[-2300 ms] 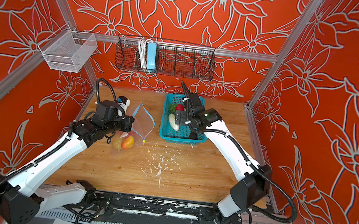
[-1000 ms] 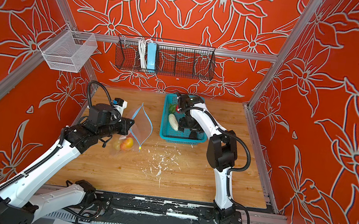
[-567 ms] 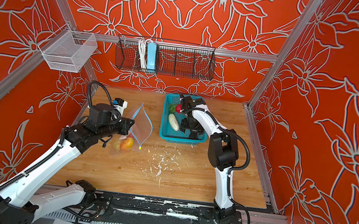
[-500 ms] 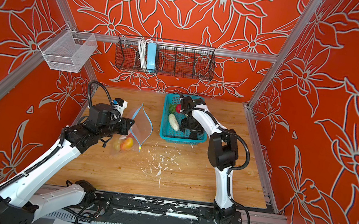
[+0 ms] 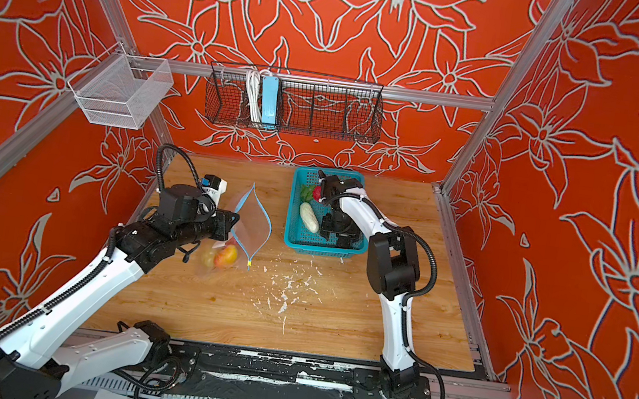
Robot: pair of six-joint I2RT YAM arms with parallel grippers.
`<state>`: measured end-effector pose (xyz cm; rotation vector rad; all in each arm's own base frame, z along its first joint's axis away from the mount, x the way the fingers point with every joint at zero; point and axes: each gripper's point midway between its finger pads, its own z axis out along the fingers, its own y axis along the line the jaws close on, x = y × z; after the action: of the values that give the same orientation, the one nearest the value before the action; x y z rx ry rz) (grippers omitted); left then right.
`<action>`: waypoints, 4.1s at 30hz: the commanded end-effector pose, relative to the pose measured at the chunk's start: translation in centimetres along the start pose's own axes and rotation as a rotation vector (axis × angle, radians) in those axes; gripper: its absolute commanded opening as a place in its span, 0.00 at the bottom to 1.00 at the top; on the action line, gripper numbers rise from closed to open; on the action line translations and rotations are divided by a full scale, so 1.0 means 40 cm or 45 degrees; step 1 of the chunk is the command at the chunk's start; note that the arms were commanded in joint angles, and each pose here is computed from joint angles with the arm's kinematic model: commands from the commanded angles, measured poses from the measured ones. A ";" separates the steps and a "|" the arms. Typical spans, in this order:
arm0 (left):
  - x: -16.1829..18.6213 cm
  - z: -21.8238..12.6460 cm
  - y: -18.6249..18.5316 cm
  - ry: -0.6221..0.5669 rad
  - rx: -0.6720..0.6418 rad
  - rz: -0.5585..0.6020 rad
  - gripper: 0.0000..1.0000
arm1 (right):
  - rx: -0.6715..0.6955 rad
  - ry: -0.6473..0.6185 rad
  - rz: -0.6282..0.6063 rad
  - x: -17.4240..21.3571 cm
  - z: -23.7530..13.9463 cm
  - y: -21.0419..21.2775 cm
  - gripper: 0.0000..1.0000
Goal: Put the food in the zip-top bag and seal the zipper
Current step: 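Lower the right gripper into the basket onto the dark avocado, then close the right gripper on the dark avocado and lift it, then carry the avocado with the right gripper over the held bag mouth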
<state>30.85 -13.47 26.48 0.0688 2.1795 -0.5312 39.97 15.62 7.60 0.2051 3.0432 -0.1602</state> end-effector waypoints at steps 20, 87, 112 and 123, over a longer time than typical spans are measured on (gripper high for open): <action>-0.006 -0.007 0.006 -0.009 -0.015 -0.009 0.00 | 0.079 0.080 0.020 0.016 0.097 -0.019 0.65; -0.003 -0.011 0.013 -0.016 -0.031 -0.014 0.00 | -0.627 -0.228 0.254 -0.019 -0.139 0.120 0.32; -0.006 -0.016 0.009 -0.021 -0.022 -0.014 0.00 | -1.091 -0.398 0.311 -0.044 -0.315 0.207 0.32; -0.003 -0.012 0.012 -0.014 -0.030 -0.013 0.00 | -1.242 -0.432 0.210 -0.035 -0.414 0.285 0.32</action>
<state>30.80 -13.13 26.48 0.0549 2.1805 -0.5151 41.29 27.10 19.32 0.3437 2.4871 1.0364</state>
